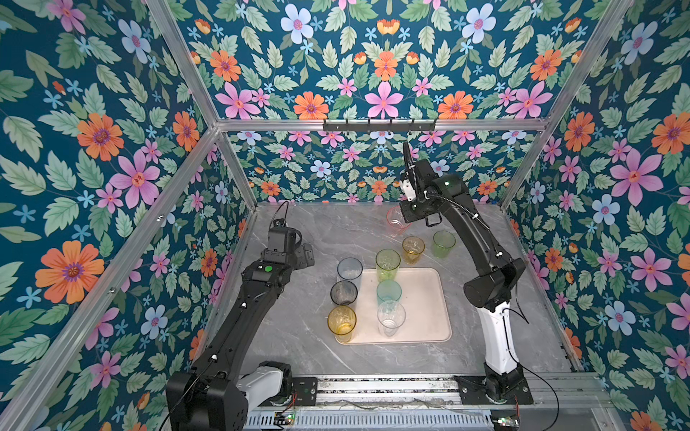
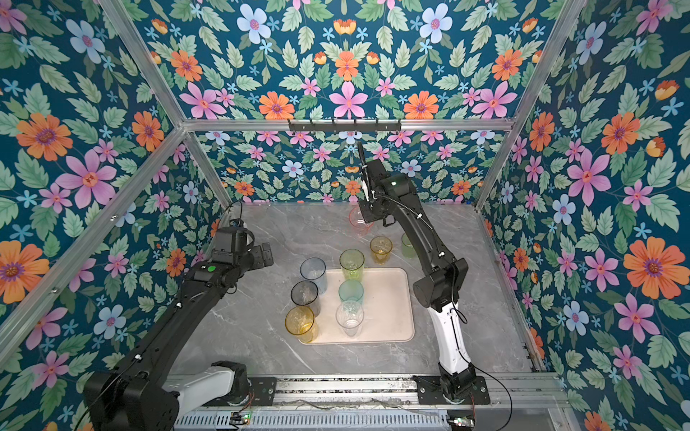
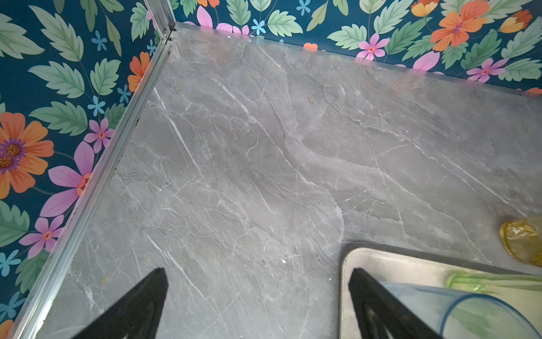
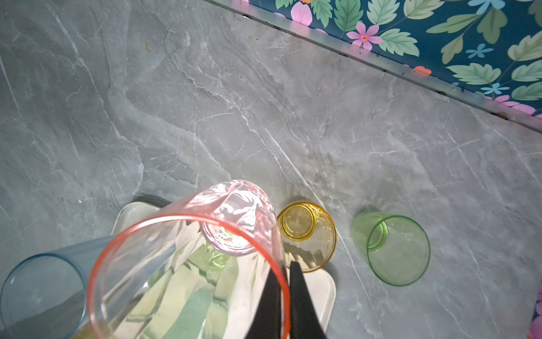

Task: Place the glasses into the tray
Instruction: 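Lift the pink glass with the right gripper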

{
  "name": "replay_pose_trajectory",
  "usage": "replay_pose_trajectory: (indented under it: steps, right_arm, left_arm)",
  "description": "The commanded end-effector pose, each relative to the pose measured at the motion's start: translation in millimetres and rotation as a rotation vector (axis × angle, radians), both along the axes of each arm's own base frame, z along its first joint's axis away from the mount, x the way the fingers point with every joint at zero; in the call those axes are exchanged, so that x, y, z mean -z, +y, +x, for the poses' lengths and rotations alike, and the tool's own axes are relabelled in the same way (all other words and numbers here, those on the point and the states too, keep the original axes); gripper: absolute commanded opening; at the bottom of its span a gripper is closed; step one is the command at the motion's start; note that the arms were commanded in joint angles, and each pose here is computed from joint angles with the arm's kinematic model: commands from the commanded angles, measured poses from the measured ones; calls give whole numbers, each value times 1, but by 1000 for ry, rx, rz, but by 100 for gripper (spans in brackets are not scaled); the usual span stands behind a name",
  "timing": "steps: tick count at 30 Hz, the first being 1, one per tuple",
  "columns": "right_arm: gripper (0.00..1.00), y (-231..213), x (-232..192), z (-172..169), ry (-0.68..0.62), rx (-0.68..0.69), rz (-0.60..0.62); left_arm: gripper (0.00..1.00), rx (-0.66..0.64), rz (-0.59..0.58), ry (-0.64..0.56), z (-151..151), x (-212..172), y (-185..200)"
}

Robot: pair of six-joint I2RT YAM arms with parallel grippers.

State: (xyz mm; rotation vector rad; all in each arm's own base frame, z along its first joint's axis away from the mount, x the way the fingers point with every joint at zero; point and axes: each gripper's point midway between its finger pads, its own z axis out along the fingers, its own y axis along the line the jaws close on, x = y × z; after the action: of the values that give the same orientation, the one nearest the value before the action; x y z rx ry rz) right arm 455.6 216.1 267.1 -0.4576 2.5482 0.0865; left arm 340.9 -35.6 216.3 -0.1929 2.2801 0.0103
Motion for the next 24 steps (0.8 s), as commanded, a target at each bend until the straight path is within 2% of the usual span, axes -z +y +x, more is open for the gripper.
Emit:
replay_pose_trajectory:
  steps: [1,14,24]
  right_arm:
    - [0,-14,-4,-12,12,28,-36]
    - [0,-44,-14,-47,48,93,-58]
    - [0,-55,-15,-73,39,120,-20]
  left_arm:
    - [99,1,2,-5,2,-2,1]
    - [99,2,-3,-2,2,-1,1]
    - [99,-6,-5,-5,3,-2,2]
